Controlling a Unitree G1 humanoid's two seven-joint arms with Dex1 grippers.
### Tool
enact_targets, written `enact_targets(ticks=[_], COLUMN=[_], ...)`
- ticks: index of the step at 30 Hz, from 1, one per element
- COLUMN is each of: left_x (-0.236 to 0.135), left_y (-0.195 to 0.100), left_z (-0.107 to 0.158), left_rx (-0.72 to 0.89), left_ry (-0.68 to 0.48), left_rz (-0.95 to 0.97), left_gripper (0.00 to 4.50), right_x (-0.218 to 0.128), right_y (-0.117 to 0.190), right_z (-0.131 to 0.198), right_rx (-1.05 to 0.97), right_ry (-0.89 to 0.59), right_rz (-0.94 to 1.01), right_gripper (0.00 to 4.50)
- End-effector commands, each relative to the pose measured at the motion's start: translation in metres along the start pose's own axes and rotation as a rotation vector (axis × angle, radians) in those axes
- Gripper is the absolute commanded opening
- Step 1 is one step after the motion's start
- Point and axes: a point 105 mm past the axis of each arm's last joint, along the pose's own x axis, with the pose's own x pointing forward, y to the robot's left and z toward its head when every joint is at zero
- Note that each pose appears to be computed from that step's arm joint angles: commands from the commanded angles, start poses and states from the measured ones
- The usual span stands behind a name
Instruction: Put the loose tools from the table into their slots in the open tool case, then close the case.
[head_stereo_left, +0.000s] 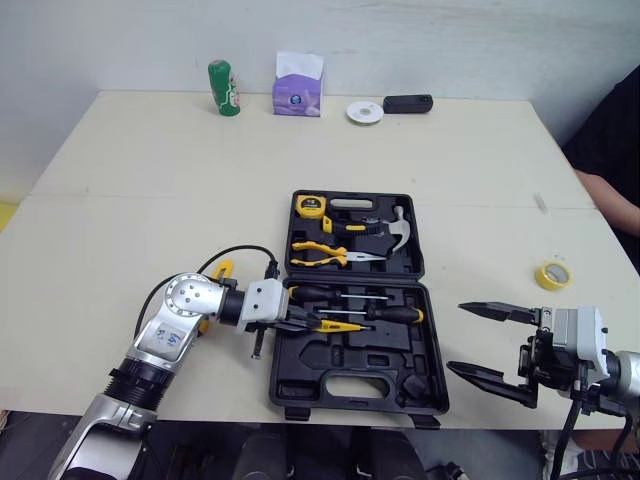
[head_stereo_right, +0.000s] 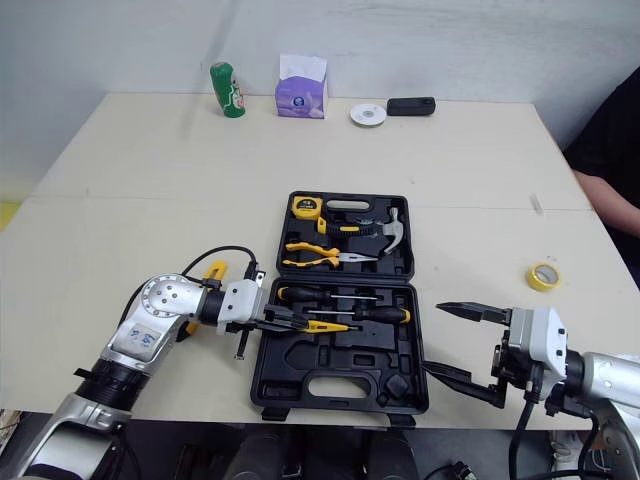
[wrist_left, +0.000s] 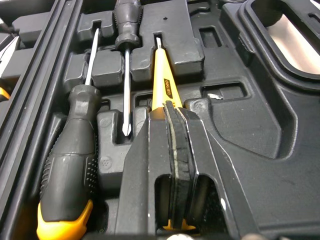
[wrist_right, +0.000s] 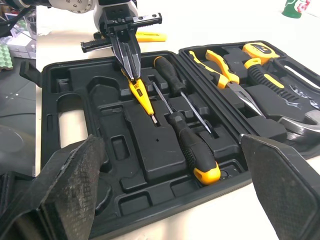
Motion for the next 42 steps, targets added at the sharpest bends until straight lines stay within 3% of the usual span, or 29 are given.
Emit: enact_targets(ticks=[1, 9, 15, 19, 23, 25, 28, 31, 36, 42], left_x=[0.003, 0.008, 0.014, 0.013, -0.016, -0.034, -0.061, -0.089, -0.172, -0.256], left_y=[-0.001, -0.005, -0.017, -0.007, 0.015, 0.019, 0.02, 0.018, 0.012, -0.03], left_z=[-0.01, -0.031, -0.027, -0.013, 0.015, 0.023, 0.027, 0.017, -0.018, -0.051], left_rx=[-0.003, -0.042, -0.021, 0.02, 0.122, 0.075, 0.0, -0.043, -0.134, -0.263], left_ry=[0.058, 0.19, 0.177, 0.105, -0.02, -0.082, -0.119, -0.083, 0.029, 0.157], left_rz=[-0.006, -0.017, -0.073, -0.013, 0.164, 0.243, 0.349, 0.48, 0.891, 1.321], left_gripper=[0.11, 0.11, 0.11, 0.11, 0.11, 0.11, 0.9, 2.24, 4.4, 4.47], right_x=[-0.005, -0.003, -0.005, -0.008, -0.032, -0.049, -0.076, -0.103, -0.158, -0.224], right_y=[-0.004, -0.004, -0.005, -0.01, -0.029, -0.036, -0.044, -0.05, -0.053, -0.031], right_z=[0.007, 0.006, 0.002, -0.001, -0.007, -0.013, -0.022, -0.031, -0.052, -0.082], right_rx=[-0.041, -0.036, -0.027, -0.031, -0.108, -0.124, -0.131, -0.145, -0.115, -0.043], right_ry=[-0.005, -0.009, -0.008, -0.007, 0.034, 0.058, 0.09, 0.122, 0.189, 0.335], right_rz=[-0.024, -0.026, -0.047, -0.074, -0.201, -0.267, -0.382, -0.5, -0.765, -1.033], right_gripper=[4.5, 4.5, 4.5, 4.5, 4.5, 4.5, 4.5, 4.5, 4.5, 4.5])
